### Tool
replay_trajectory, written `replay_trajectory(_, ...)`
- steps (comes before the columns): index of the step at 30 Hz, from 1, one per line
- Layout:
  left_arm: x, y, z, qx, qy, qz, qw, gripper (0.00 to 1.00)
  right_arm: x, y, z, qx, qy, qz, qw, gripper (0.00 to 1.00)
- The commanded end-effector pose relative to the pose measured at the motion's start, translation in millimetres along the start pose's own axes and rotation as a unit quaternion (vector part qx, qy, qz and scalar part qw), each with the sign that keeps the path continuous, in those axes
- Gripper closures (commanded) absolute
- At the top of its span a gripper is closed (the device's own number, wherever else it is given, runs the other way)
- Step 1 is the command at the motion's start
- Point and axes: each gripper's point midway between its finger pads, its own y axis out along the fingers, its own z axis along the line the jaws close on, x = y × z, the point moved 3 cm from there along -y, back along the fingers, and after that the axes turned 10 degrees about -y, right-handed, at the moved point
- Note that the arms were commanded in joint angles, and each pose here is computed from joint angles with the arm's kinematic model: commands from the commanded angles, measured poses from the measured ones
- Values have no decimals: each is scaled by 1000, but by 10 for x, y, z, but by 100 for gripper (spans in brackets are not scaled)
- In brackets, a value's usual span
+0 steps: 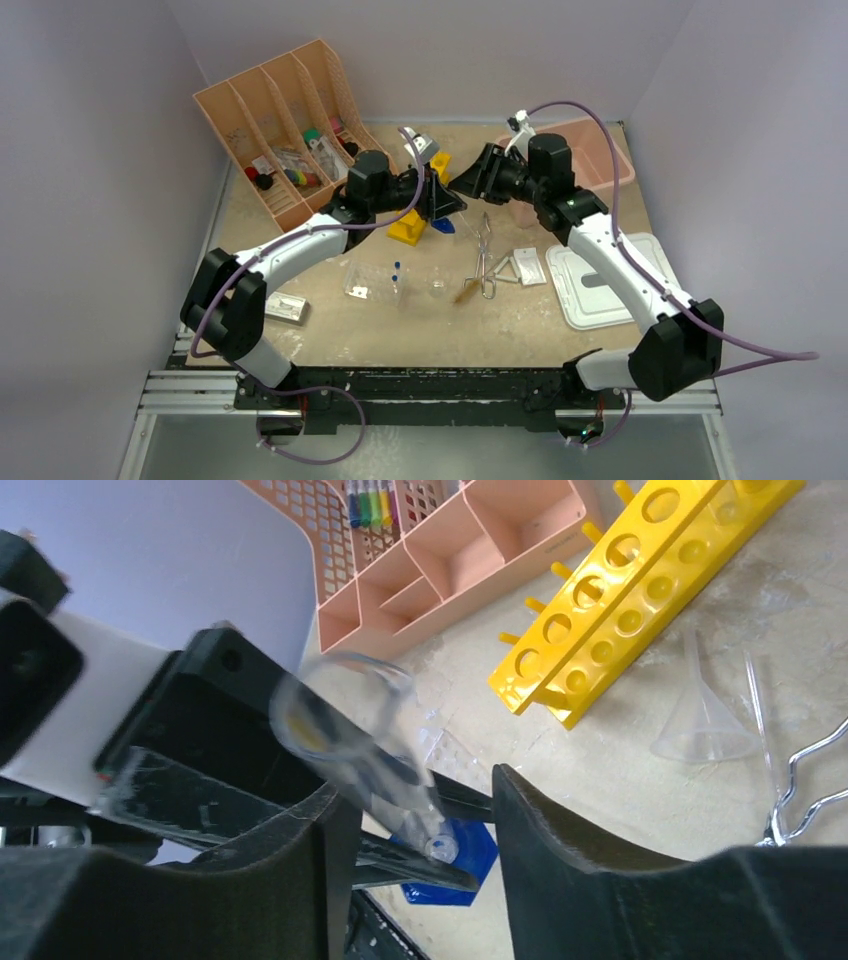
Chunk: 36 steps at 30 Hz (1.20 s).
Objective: Organize the chemistry lab equipment
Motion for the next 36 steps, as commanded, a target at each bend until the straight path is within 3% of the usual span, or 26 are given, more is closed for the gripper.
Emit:
replay_trajectory(1,417,27,-170,-16,15,-61,998,100,112,11,17,1,27,-45,999,53)
replay_trajectory(9,500,24,-232,-25,11,-74,997,100,143,85,13,5,40,-46,998,74)
replay_trajectory(13,558,-10,-218,-5,3,-84,996,66,323,32,12,-2,37,-77,996,81)
replay_trajectory(16,645,-61,-109,54,-5,-97,994,48,533,-74,-78,-15,39,-103,994,81)
replay_trajectory(20,737,-195,-111,81,7,-95,992,40,831,-257,-312,-47,47,-125,990,81)
replay_trajectory(24,874,-406,-143,109,21,-124,986,34,1120,-510,-720,-105,62,-157,980,81)
replay_trajectory(30,865,-689,-79,179,11,-147,973,22,1249,-773,-1724,-228,172,-173,943,81)
replay_trajectory(36,792,-886,-19,224,-27,-175,958,19,1162,-563,-2524,-313,235,-154,907,83)
